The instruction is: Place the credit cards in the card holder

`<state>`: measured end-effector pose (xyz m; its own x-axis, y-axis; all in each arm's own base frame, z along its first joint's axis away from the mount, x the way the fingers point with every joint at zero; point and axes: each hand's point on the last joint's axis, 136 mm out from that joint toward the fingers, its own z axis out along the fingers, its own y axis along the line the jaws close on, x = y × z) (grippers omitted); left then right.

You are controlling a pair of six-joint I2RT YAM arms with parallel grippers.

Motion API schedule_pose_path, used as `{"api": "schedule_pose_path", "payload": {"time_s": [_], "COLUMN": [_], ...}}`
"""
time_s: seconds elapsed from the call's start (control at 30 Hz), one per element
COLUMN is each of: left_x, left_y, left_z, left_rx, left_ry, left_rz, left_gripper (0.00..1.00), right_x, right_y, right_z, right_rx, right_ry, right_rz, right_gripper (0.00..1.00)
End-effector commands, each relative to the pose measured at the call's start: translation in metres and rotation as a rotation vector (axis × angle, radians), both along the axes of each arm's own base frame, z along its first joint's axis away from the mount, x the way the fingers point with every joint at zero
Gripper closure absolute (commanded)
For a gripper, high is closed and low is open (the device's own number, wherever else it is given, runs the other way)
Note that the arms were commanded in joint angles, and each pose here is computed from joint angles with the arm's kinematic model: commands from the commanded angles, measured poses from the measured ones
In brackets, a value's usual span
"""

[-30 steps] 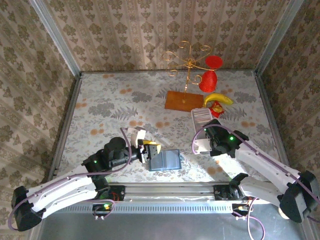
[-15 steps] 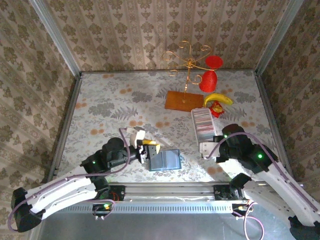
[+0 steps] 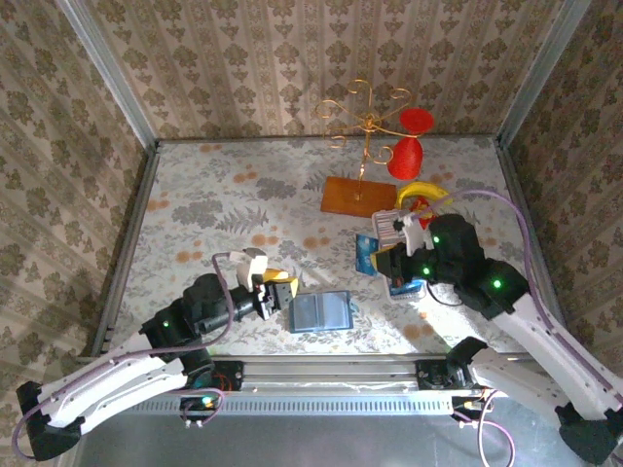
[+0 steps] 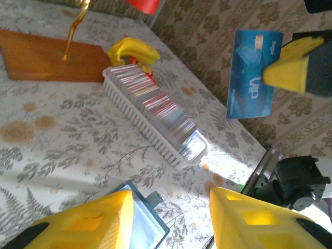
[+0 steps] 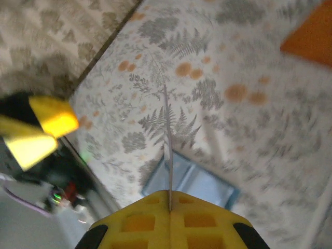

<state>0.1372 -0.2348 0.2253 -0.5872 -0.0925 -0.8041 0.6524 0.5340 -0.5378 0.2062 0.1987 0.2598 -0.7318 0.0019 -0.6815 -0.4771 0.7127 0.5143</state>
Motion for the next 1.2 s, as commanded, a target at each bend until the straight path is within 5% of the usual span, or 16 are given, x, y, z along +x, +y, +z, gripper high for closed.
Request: {"api": "schedule_pose_path", "payload": {"time_s": [0.0,0.23,0.47,0.7,1.17], "left_x": [0.011,0.018,0.008,0.005,0.000], "left_y": [0.017,0.045,0.030,0.021,0.012], "left_z": [-0.014,-0.082,-0.126,-0.148,-0.171], "left_rx": [0.028,0.210,0.245,0.287,0.336], "left_ry": [0.115,0.361,0.561,0.632,0.675], "left_rz": [0.134,0.302,0.207,0.170,0.116], "left_gripper": [0.57,0.68,0.56,0.52,0.61], "right_x": [-0.009,-0.015,-0.020,-0.023,-0.025], "right_y": [-0.004,0.014,0.044,0.071,0.111], "right_z": [-0.025,-0.078,-0.118,-0.137,-0.168], "right_rx": [0.143,0.201,0.134,0.058,-0.070], "right_ry": [0.474,0.682,0.727,0.750,0.736], "right_rz": [-0.284,-0.324,-0.247,-0.200,-0.097], "right_gripper": [1.00,1.00,1.00,1.00,1.00]}}
